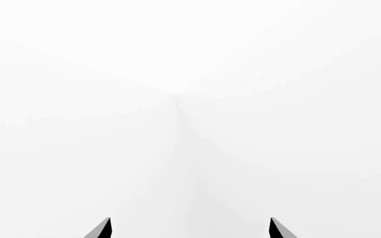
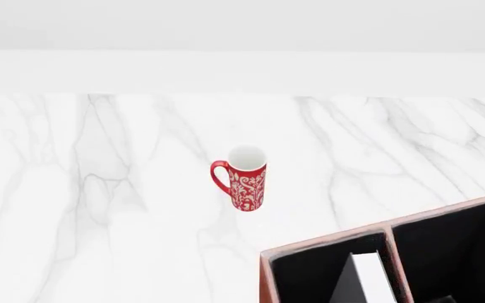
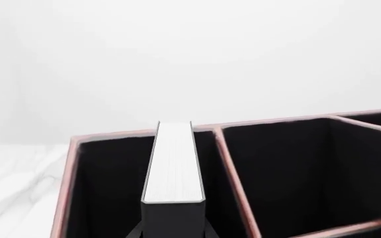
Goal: Pick up the book and place it in the left compartment of the caddy.
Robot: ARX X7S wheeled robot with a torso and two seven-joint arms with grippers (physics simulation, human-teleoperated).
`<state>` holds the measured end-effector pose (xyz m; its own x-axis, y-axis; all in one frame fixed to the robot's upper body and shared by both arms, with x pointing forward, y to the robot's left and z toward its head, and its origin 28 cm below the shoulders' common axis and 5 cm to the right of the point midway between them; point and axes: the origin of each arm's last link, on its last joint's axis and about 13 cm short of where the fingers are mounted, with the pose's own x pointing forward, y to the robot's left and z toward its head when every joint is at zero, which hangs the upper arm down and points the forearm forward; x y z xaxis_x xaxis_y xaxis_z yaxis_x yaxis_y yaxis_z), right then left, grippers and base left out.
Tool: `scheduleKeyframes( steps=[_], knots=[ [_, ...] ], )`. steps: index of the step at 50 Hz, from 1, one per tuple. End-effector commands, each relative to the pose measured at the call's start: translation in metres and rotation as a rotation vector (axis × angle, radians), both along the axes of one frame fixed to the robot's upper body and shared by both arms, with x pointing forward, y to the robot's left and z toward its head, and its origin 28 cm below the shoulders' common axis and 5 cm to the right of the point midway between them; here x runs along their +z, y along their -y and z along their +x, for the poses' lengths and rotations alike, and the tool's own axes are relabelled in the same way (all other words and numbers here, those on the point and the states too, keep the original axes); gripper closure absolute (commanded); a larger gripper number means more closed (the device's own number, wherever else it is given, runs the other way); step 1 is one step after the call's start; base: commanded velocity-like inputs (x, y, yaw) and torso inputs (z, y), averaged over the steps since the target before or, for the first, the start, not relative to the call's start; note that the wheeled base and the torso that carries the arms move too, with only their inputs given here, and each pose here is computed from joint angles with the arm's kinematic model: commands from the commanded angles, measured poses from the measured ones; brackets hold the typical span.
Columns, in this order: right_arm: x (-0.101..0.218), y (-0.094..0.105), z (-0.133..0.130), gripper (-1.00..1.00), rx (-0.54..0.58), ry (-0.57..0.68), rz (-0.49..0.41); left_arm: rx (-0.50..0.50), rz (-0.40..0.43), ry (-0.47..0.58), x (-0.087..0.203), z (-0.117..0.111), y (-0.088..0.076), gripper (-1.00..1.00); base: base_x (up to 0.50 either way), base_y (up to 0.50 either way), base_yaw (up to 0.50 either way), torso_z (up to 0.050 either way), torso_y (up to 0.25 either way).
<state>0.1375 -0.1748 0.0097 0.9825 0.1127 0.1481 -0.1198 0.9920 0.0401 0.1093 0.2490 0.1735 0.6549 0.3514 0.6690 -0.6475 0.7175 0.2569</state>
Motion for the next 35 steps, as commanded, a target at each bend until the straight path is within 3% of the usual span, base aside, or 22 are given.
scheduleKeyframes(
  steps=[1, 35],
  knots=[
    [0.0068, -0.0042, 0.0063, 1.0, 0.024, 0.057, -0.049, -0.001, 0.001, -0.001, 0.0014, 0.003, 0.0004, -1.0, 0.0, 0.0, 0.0, 0.01, 0.0],
    [-0.0008, -0.0067, 0.0074, 1.0, 0.02, 0.057, -0.076, 0.001, 0.004, -0.001, -0.0012, -0.0027, -0.0001, -1.0, 0.0, 0.0, 0.0, 0.0, 0.001]
  ],
)
